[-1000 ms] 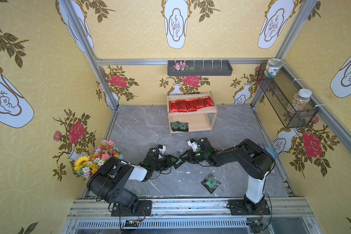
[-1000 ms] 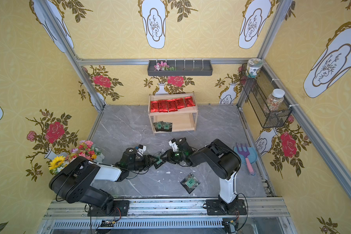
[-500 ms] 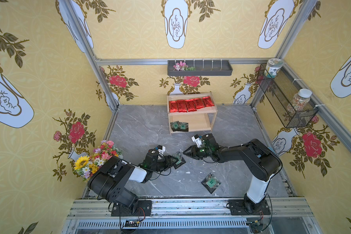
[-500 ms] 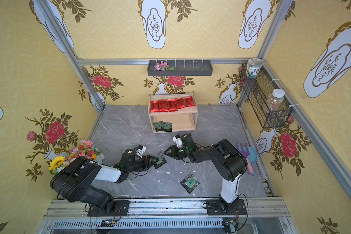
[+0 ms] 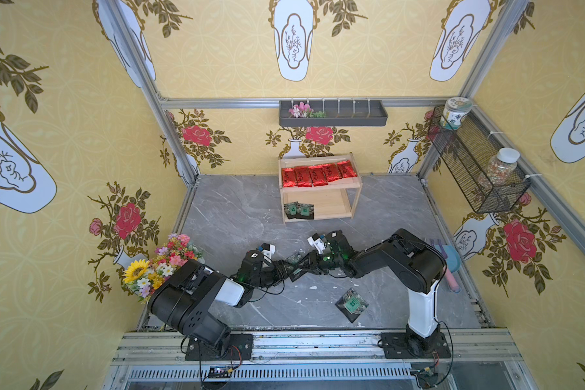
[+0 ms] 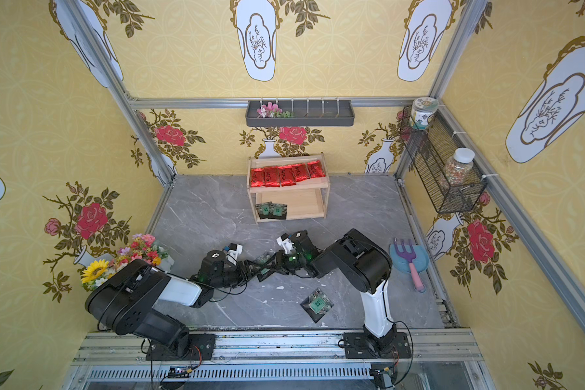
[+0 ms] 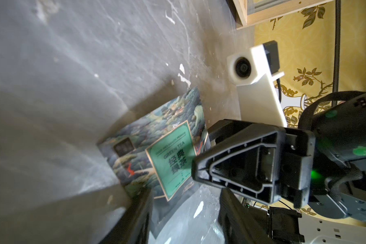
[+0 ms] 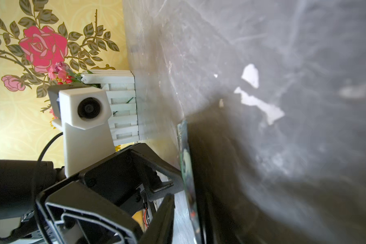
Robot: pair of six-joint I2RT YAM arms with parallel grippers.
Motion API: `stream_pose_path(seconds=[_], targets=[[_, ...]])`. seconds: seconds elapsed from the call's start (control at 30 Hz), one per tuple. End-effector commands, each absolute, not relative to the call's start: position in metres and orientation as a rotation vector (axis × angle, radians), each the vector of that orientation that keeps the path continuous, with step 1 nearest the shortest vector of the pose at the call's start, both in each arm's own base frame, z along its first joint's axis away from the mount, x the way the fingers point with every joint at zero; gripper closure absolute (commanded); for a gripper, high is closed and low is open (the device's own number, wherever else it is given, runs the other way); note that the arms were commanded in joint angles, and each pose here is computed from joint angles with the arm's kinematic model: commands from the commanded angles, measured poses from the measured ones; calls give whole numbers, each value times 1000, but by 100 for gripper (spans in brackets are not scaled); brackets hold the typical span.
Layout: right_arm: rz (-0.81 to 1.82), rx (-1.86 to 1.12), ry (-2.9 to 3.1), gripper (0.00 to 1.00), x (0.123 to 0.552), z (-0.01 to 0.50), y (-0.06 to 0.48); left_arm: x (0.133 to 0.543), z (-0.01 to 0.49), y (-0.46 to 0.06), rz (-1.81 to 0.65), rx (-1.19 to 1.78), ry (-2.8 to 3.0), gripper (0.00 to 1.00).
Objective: Place the tea bags on the shelf by color
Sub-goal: Pick up the tea bag from the center of the board, then place the tea bag on the shelf.
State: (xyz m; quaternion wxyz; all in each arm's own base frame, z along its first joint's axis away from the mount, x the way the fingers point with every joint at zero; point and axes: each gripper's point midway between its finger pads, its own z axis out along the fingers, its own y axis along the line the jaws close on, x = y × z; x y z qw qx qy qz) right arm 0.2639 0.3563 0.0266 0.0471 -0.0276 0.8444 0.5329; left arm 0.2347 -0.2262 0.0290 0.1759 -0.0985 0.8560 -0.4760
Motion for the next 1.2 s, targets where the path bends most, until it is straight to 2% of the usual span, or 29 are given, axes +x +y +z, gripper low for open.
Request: stream_pose_path(seconds=[0.0, 0.17, 0.4, 0.6, 0.8, 0.97, 1.17], targets=[[1658, -77, 2526, 76, 269, 37, 359, 231, 28, -224, -1342, -286, 2441, 43], [1671, -99, 2504, 87, 269, 43, 359, 238, 48, -227, -1357, -264, 2396, 41], [1728, -163, 2405, 94, 272, 69, 352, 249, 85, -223, -1398, -258, 2315, 36], [1766, -288, 2309, 94, 273, 107, 343, 258, 113, -208, -1515, -320, 2201, 33], [1839, -414, 2249, 93, 265, 138, 352, 254, 150, -221, -1724, -194, 2055, 32], [1880, -467, 2235, 92, 261, 147, 362, 252, 167, -226, -1823, -132, 1975, 41], [1893, -486, 2222, 90, 259, 154, 361, 251, 156, -225, -1812, -157, 1990, 58]])
